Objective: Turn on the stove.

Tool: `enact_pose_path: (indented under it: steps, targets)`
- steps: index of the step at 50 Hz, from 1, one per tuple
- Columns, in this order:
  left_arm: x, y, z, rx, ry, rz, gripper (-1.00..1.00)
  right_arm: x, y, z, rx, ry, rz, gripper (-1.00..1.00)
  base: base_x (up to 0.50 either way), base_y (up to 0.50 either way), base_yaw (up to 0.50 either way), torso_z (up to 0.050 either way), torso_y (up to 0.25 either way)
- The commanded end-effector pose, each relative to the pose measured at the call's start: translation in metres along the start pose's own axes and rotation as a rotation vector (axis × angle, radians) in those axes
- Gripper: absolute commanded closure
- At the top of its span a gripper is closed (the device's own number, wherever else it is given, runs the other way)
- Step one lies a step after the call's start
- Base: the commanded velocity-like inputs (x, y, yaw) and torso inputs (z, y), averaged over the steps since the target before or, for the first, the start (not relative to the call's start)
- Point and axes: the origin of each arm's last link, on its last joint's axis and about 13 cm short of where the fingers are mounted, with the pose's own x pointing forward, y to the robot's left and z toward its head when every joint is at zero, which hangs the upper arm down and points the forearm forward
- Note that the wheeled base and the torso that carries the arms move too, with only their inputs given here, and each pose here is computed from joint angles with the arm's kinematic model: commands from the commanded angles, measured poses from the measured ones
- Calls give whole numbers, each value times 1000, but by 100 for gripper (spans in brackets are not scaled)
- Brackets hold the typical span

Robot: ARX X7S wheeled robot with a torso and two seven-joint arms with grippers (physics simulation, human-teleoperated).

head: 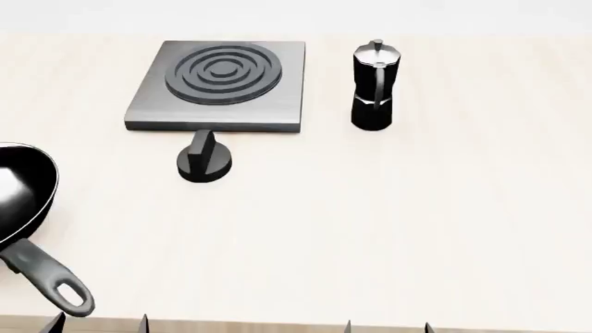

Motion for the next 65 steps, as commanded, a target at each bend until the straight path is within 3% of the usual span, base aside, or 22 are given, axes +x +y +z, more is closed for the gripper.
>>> enact_pose_path:
  steps: [1,9,15,28,35,36,37,65]
  targets:
    - [0,0,1,1,1,1,-100,1,1,-1,-23,16,-2,-100,0,0,0,0,0]
    - [0,1,1,-11,9,4,-100,-1,1,-1,-38,10,-6,-100,0,0,0,0,0]
    - [-2,1,3,34,15,20,-100,-3,1,5,-35,19,14,-100,0,0,0,0,0]
    - [-8,1,37,39,-36,13,-100,-8,2,38,-47,-18,44,-100,0,0,0,0,0]
    - [-12,0,61,45,-70,-2,-100,-9,4,70,-59,-64,54,-100,0,0,0,0,0]
    - [-9,-3,92,93,-131,-16,-100,-8,5,102,-90,-127,81,-100,0,0,0,0,0]
    - [-16,-4,108,90,-180,-18,-100,-14,6,112,-91,-124,86,-100,0,0,0,0,0]
    - [-10,-9,139,67,-243,-32,-100,-20,9,147,-111,-210,90,-100,0,0,0,0,0]
